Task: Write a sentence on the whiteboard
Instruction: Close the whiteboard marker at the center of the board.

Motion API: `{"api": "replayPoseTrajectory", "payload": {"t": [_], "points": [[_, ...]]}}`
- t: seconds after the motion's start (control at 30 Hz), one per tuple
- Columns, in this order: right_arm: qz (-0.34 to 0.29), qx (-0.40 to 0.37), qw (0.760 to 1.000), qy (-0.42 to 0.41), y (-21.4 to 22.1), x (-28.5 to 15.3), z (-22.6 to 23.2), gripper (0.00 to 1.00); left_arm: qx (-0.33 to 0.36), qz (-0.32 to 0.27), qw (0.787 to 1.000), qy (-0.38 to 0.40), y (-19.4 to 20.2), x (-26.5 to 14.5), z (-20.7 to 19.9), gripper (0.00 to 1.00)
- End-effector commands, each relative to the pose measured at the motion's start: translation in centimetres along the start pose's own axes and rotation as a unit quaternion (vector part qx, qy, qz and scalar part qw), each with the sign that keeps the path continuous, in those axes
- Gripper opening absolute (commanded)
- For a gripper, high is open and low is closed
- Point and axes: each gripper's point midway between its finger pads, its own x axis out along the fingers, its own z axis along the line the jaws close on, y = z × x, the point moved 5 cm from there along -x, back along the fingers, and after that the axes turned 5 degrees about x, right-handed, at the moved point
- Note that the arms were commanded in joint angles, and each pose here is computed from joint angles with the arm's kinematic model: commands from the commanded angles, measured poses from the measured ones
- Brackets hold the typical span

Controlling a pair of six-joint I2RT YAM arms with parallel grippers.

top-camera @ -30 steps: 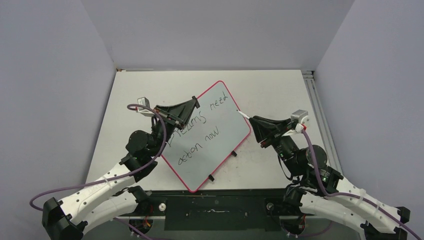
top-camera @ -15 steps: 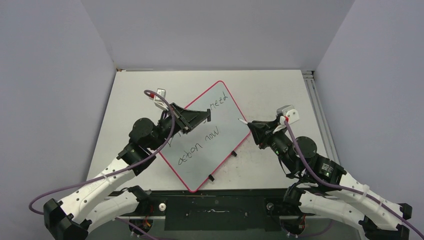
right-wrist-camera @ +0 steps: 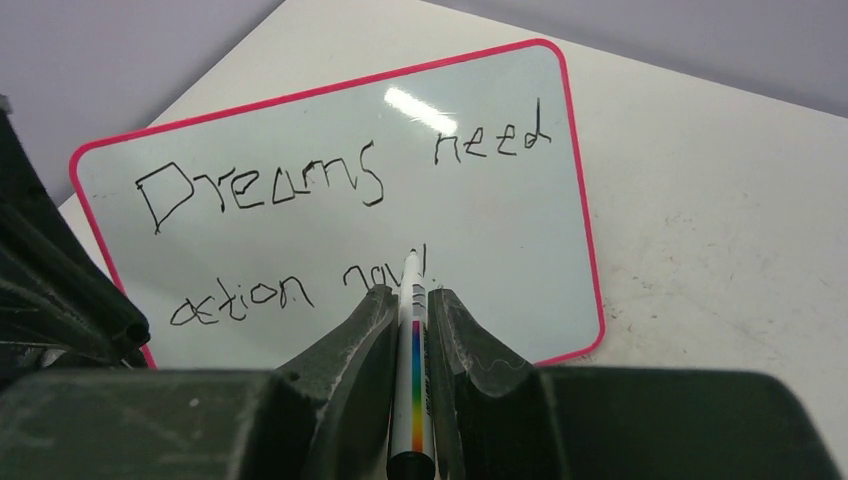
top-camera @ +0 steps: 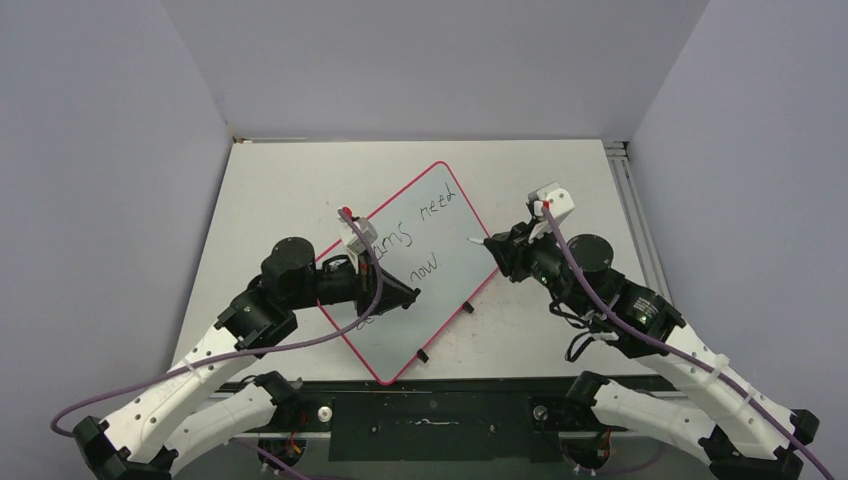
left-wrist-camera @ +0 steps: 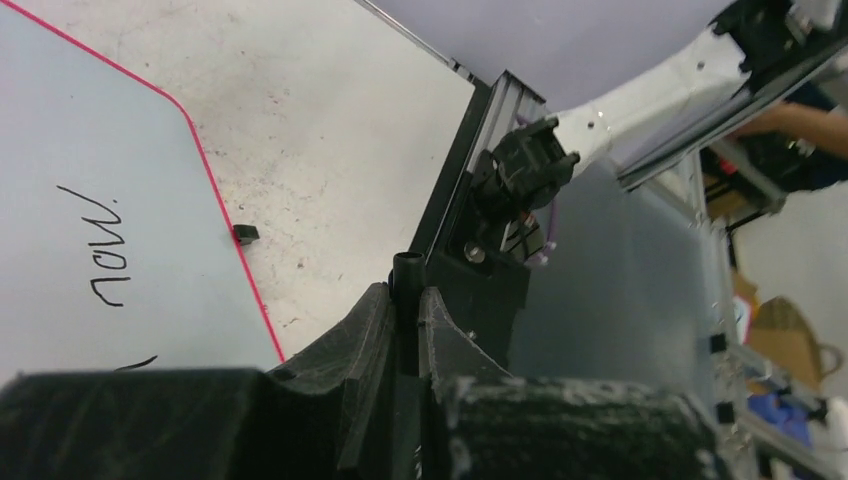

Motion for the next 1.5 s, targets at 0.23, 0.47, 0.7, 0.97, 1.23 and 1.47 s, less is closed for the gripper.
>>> {"api": "replayPoseTrajectory", "payload": {"t": [0.23,0.47,0.7,0.97,1.23,1.47], "points": [[0.134,0.065,0.954,-0.26,0.9,0.5,2.3,0.05,0.18,0.064,0.98,0.054,5.1,-1.0,0.0,0.0],[0.174,0.131,0.911,-0.35,3.2,-1.4,3.9,0.05,0.18,0.084,0.976,0.088,7.1,-0.1,-1.2,0.0],[0.191,0.146,0.901,-0.36,5.0,-1.8,4.1,0.05,0.177,0.104,0.973,0.103,7.8,0.6,-1.3,0.0],[0.201,0.159,0.894,-0.368,6.5,-1.5,4.3,0.05,0.175,0.1,0.975,0.097,7.7,0.7,-1.2,0.0],[0.204,0.161,0.891,-0.372,7.1,-1.4,4.6,0.05,0.171,0.099,0.975,0.097,7.6,0.9,-1.2,0.0],[0.207,0.159,0.888,-0.378,7.4,-1.4,5.1,0.05,0.169,0.097,0.976,0.096,7.5,0.8,-1.2,0.0]]}}
